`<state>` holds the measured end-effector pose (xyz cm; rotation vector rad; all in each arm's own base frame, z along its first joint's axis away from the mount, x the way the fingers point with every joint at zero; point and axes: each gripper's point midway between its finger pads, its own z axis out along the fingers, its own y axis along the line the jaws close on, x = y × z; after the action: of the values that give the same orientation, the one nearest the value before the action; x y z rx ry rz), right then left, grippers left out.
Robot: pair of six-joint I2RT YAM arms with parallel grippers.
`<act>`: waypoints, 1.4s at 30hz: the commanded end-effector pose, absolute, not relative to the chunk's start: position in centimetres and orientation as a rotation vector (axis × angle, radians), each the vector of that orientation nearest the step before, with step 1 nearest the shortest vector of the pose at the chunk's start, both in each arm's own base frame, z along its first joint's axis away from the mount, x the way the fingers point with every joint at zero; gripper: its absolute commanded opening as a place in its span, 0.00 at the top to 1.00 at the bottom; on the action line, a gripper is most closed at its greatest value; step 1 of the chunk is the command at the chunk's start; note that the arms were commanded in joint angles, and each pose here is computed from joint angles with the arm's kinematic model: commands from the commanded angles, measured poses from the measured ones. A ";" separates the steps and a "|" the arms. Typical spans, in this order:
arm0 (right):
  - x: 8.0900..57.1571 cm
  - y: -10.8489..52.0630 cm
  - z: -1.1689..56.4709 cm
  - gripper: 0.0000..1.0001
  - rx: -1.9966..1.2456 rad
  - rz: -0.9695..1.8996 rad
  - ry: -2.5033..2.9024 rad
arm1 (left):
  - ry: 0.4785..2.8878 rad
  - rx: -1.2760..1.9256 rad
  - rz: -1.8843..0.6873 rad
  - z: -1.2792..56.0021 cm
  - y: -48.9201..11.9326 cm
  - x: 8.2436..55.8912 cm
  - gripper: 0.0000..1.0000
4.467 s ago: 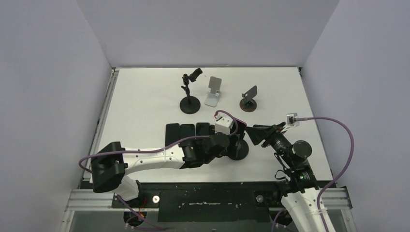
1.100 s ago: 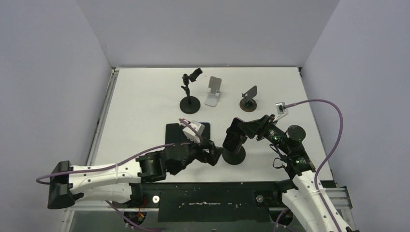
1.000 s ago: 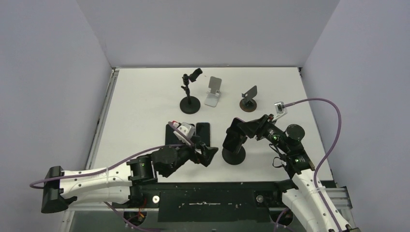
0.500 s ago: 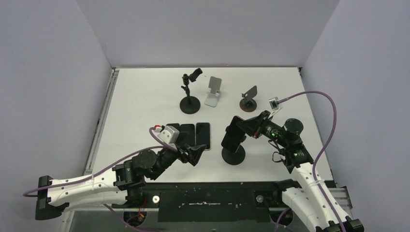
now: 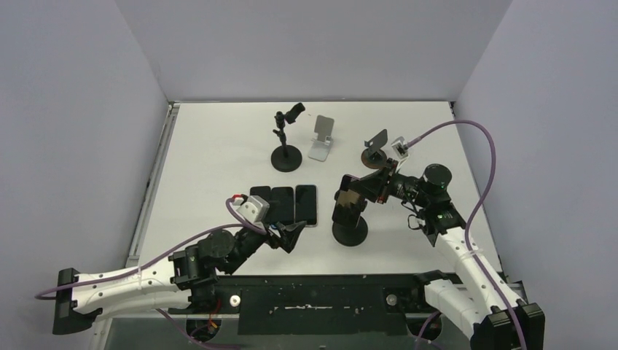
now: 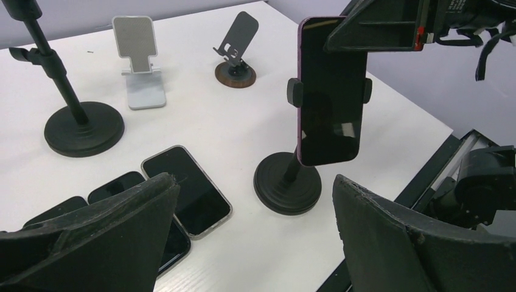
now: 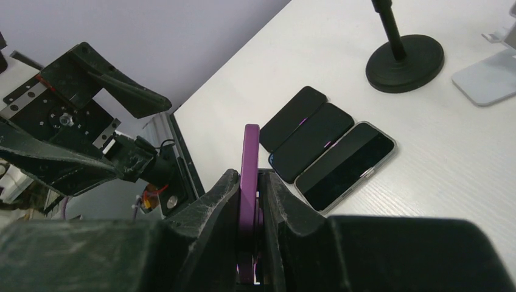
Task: Remove the phone from the phone stand
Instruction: Adjust the phone stand with the phone at the center of the board.
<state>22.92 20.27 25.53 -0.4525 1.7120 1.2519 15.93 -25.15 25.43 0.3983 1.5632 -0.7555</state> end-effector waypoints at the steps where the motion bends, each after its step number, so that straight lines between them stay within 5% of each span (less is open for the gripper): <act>1: 22.9 21.0 31.9 1.00 -0.696 1.227 1.456 | 1.483 0.371 -0.784 27.5 -24.7 16.0 0.03; 9: 24.4 21.6 34.0 1.00 -0.817 1.244 1.408 | 1.428 0.419 -0.772 27.9 -24.1 15.7 0.02; 36: 27.8 21.4 27.4 0.99 -0.749 1.148 1.600 | 1.443 0.425 -0.785 26.8 -24.2 15.4 0.03; 42: 28.1 20.7 27.0 0.46 -0.681 1.087 1.652 | 1.448 0.427 -0.780 26.8 -24.2 15.5 0.03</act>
<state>27.88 21.09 25.80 -0.6837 1.6949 1.1781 15.62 -23.99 25.45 0.4517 1.4814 -0.7402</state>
